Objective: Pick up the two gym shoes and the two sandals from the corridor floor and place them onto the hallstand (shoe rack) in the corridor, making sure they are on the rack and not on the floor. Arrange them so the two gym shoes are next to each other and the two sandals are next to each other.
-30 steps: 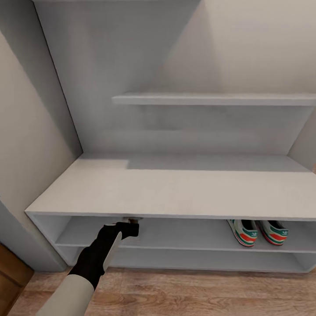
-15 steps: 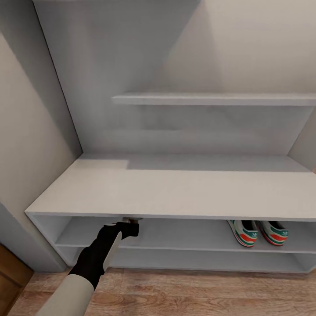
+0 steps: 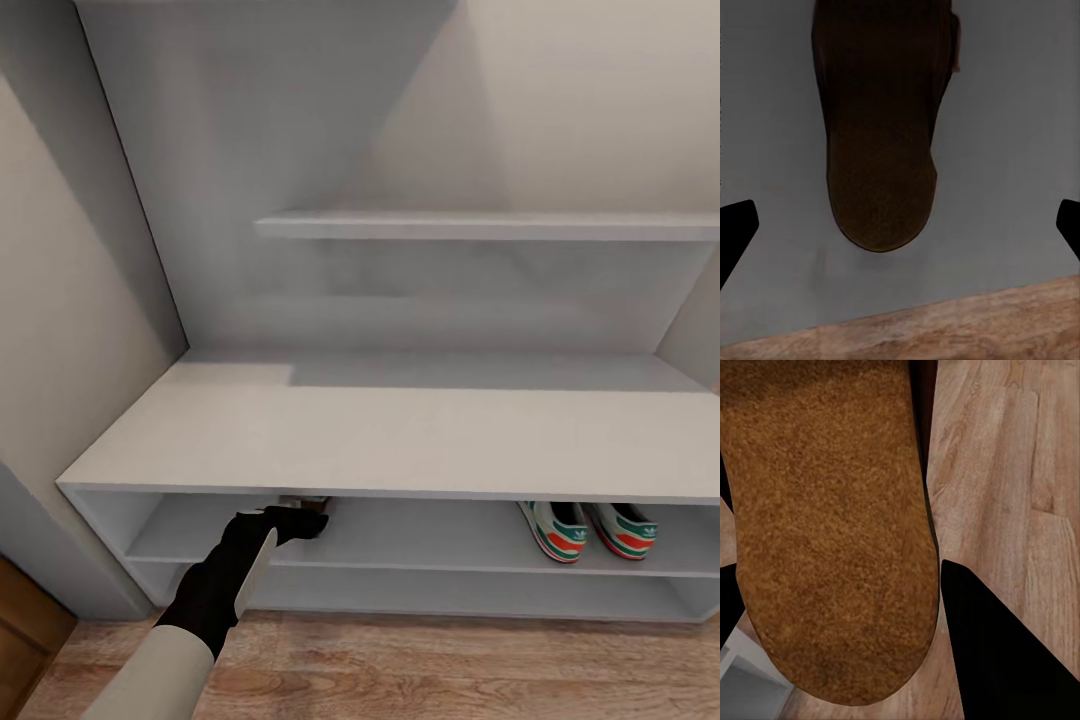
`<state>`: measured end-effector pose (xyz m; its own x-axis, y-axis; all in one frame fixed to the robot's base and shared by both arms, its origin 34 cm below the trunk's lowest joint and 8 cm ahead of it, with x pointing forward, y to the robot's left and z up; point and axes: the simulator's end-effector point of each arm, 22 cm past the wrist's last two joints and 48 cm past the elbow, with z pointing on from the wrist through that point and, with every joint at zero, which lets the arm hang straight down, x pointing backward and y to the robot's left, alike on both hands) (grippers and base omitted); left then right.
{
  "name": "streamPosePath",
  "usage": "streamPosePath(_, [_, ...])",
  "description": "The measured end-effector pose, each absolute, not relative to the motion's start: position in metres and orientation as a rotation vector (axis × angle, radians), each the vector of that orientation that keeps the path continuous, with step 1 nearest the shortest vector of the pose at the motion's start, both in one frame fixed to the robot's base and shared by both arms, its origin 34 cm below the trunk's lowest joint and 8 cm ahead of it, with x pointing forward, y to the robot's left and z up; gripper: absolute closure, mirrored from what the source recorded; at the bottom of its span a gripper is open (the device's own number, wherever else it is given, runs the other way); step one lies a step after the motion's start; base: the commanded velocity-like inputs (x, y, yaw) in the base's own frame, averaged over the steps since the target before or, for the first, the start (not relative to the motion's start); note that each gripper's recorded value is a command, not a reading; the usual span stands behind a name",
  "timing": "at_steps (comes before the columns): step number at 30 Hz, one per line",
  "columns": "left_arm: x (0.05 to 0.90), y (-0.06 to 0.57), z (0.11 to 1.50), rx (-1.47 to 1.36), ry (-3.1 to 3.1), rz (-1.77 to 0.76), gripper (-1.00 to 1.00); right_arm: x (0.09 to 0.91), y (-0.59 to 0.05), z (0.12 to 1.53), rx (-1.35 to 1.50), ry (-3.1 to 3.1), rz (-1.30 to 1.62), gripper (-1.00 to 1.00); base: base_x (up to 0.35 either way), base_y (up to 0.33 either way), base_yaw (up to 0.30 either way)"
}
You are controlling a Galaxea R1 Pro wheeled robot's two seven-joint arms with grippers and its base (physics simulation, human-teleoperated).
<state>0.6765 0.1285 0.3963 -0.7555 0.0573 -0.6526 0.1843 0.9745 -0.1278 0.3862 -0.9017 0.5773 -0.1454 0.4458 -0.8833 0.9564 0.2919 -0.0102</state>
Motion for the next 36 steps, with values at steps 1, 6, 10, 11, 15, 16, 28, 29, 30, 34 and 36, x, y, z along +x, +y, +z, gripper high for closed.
streamPosePath(1, [0.676, 0.129, 0.396, 0.168, 2.423, -0.24, -1.0, 0.386, -0.902, 0.577, 1.278, 1.737, -0.781, 1.0, 0.0, 0.0, 0.0])
streamPosePath(6, [0.677, 0.129, 0.396, 0.167, 2.422, -0.24, -1.0, 0.386, -0.902, 0.578, 1.278, 1.736, -0.782, 1.0, -0.012, 0.0, 0.0])
streamPosePath(10, [0.677, 0.129, 0.396, 0.167, 2.422, -0.24, -1.0, 0.386, -0.902, 0.577, 1.279, 1.737, -0.782, 1.0, -0.181, 0.0, 0.0])
streamPosePath(11, [0.677, 0.129, 0.396, 0.167, 2.422, -0.24, -1.0, 0.386, -0.902, 0.577, 1.279, 1.737, -0.783, 1.0, -0.292, 0.0, 0.0])
streamPosePath(15, [0.676, 0.128, 0.396, 0.169, 2.422, -0.241, -1.0, 0.386, -0.902, 0.578, 1.279, 1.736, -0.785, 1.0, -0.318, 0.0, 0.0])
streamPosePath(16, [0.676, 0.128, 0.396, 0.169, 2.422, -0.241, -1.0, 0.386, -0.902, 0.578, 1.279, 1.736, -0.785, 1.0, -0.334, 0.0, 0.0])
streamPosePath(28, [0.675, 0.13, 0.393, 0.17, 2.423, -0.238, -1.0, 0.386, -0.901, 0.576, 1.278, 1.738, -0.782, 1.0, -0.337, 0.0, 0.0])
streamPosePath(29, [0.674, 0.131, 0.392, 0.169, 2.422, -0.238, -1.0, 0.387, -0.901, 0.576, 1.278, 1.739, -0.782, 1.0, -0.338, 0.0, 0.0])
streamPosePath(30, [0.675, 0.133, 0.391, 0.167, 2.418, -0.236, -1.0, 0.387, -0.901, 0.576, 1.278, 1.739, -0.782, 1.0, -0.338, 0.0, 0.0])
streamPosePath(34, [0.674, 0.142, 0.376, 0.157, 2.393, -0.22, -1.0, 0.387, -0.901, 0.576, 1.277, 1.74, -0.781, 1.0, -0.337, 0.0, 0.0])
streamPosePath(36, [0.671, 0.146, 0.358, 0.147, 2.374, -0.213, -1.0, 0.387, -0.901, 0.576, 1.277, 1.739, -0.782, 1.0, -0.245, 0.0, 0.0])
